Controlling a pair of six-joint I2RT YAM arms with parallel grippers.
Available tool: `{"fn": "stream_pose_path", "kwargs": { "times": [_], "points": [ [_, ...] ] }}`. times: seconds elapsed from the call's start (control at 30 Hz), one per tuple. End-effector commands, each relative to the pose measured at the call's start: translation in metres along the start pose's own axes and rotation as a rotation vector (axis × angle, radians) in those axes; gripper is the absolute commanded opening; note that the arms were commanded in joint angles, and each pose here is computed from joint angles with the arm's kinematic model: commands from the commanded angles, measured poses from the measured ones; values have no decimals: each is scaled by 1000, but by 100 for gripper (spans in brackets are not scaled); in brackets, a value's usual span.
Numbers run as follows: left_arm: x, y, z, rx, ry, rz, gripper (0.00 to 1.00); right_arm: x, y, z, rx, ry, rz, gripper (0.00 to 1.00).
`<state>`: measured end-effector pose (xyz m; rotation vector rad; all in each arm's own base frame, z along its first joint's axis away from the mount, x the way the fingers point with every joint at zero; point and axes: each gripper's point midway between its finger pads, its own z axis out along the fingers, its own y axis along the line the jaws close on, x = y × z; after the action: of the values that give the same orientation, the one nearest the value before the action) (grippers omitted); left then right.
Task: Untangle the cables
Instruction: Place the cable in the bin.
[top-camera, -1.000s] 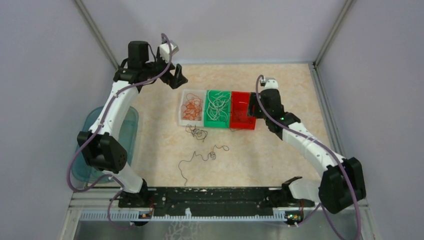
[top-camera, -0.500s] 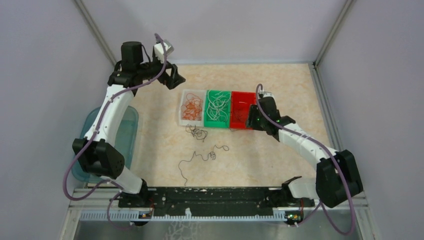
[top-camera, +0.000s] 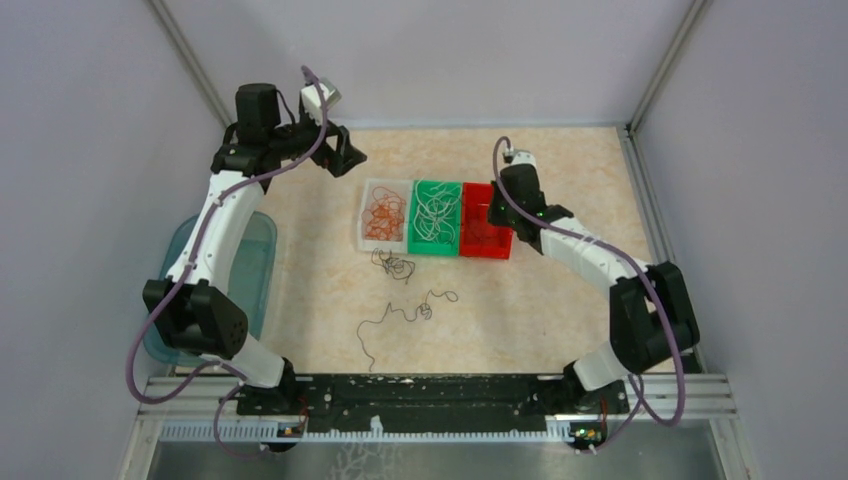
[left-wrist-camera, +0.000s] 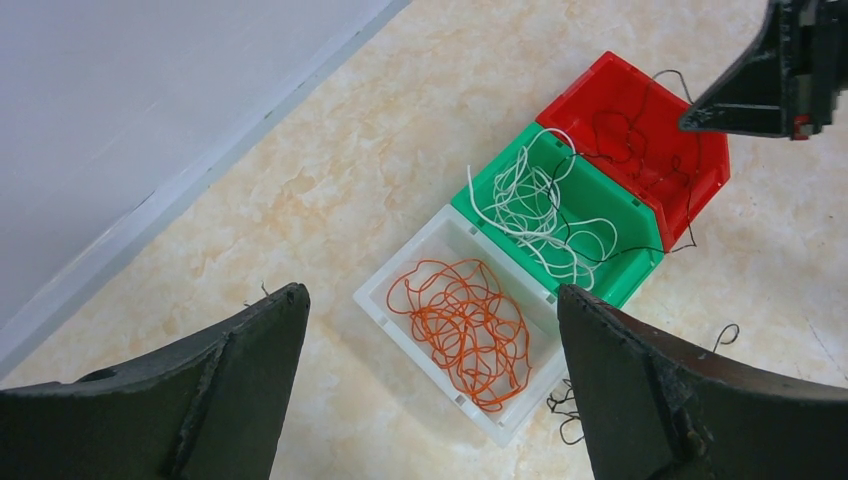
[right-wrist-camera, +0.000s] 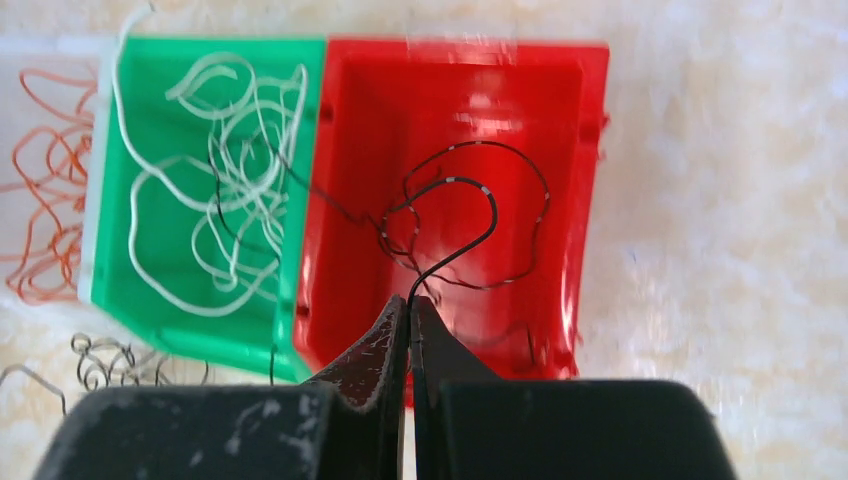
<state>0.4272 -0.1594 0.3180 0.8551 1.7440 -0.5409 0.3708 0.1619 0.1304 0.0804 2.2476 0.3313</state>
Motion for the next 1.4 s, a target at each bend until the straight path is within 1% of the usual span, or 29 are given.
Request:
{"fn": "stream_pose_path", "kwargs": {
  "times": [0.0,0.17,0.33,0.53,0.67,0.77,0.8,0.87,0.93,1.13,1.2,1.37],
  "points": [
    [-16,-2,-10,-3,-53,19,99,-48,9,27,16,-109,-67,0],
    [-14,-2,-11,-4,-54,16,99,-38,-2,71,87,-53,-149,0],
    [-12,2,-12,-13,-51,16,98,-23,-11,97,124,-17,-197,0],
    [-9,3,-12,-13,-49,8,98,-6,-21,118,148,6,-244,0],
    [-8,4,-12,-15,-49,2,98,-2,-19,120,161,1,-284,0],
    [-7,4,-11,-15,-48,-2,98,-13,-16,110,159,-40,-279,9],
    [-7,4,-11,-15,-47,-2,98,-20,-13,105,152,-62,-275,13],
    [-6,5,-11,-16,-44,-3,98,-40,-4,89,126,-111,-263,25],
    [-5,5,-11,-19,-43,-2,98,-55,5,76,103,-146,-259,31],
    [-9,7,-14,-24,-50,2,99,-79,16,53,74,-183,-291,40],
    [-9,8,-15,-26,-52,3,99,-83,17,50,75,-173,-296,41],
    [-8,9,-17,-29,-52,2,98,-95,22,40,65,-199,-297,46]
  ]
}}
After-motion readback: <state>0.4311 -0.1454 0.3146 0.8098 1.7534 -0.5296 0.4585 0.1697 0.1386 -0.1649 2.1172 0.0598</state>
